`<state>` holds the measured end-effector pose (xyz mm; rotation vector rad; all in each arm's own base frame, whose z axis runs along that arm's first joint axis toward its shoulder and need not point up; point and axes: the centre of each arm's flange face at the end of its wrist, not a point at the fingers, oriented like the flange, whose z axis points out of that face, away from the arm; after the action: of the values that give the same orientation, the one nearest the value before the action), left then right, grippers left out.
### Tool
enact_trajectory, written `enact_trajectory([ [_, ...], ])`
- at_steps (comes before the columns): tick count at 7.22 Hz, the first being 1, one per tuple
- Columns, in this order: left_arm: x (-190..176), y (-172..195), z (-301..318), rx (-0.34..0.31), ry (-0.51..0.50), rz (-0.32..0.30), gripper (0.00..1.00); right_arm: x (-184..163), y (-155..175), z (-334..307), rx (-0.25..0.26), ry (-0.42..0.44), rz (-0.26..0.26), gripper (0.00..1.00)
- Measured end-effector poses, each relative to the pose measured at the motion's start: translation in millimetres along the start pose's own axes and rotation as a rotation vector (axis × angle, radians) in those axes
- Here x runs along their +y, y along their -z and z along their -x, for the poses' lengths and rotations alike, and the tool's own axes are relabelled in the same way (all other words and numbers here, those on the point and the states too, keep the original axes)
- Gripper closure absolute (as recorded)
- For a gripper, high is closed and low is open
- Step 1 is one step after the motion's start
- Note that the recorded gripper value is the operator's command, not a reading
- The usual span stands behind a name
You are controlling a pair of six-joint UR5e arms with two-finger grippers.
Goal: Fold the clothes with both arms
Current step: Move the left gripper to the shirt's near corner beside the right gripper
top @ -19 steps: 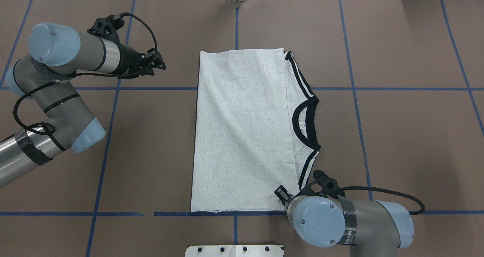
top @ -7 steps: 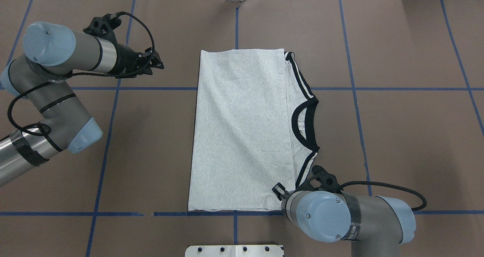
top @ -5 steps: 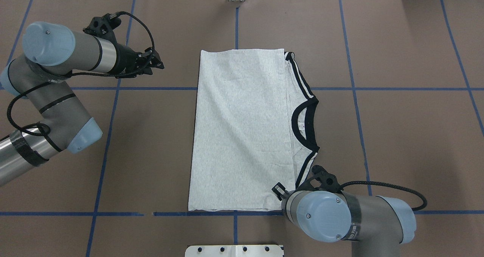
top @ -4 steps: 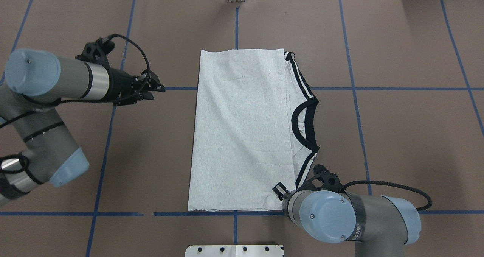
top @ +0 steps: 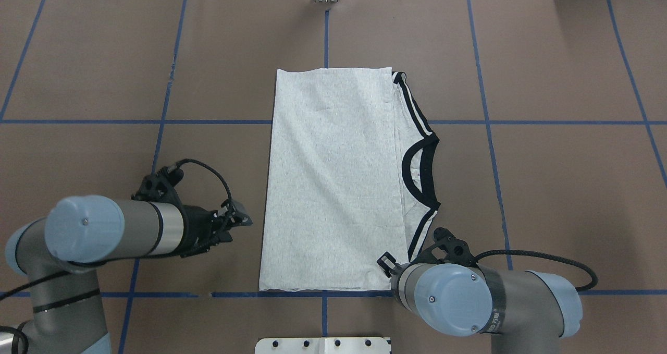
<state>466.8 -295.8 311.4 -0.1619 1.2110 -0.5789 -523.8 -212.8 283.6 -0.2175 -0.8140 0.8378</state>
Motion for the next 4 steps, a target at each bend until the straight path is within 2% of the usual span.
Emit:
enact_trajectory([
  [2, 50.4, -19.8, 16.1, -0.038, 0.023, 0.034, 0.38, 0.3, 0.2, 0.2, -0.001, 0.0, 0.0, 1.0],
  [4, 75.3, -33.0, 27.4, -0.073, 0.023, 0.056, 0.38, 0.1, 0.1, 0.0, 0.0, 0.0, 0.0, 1.0],
])
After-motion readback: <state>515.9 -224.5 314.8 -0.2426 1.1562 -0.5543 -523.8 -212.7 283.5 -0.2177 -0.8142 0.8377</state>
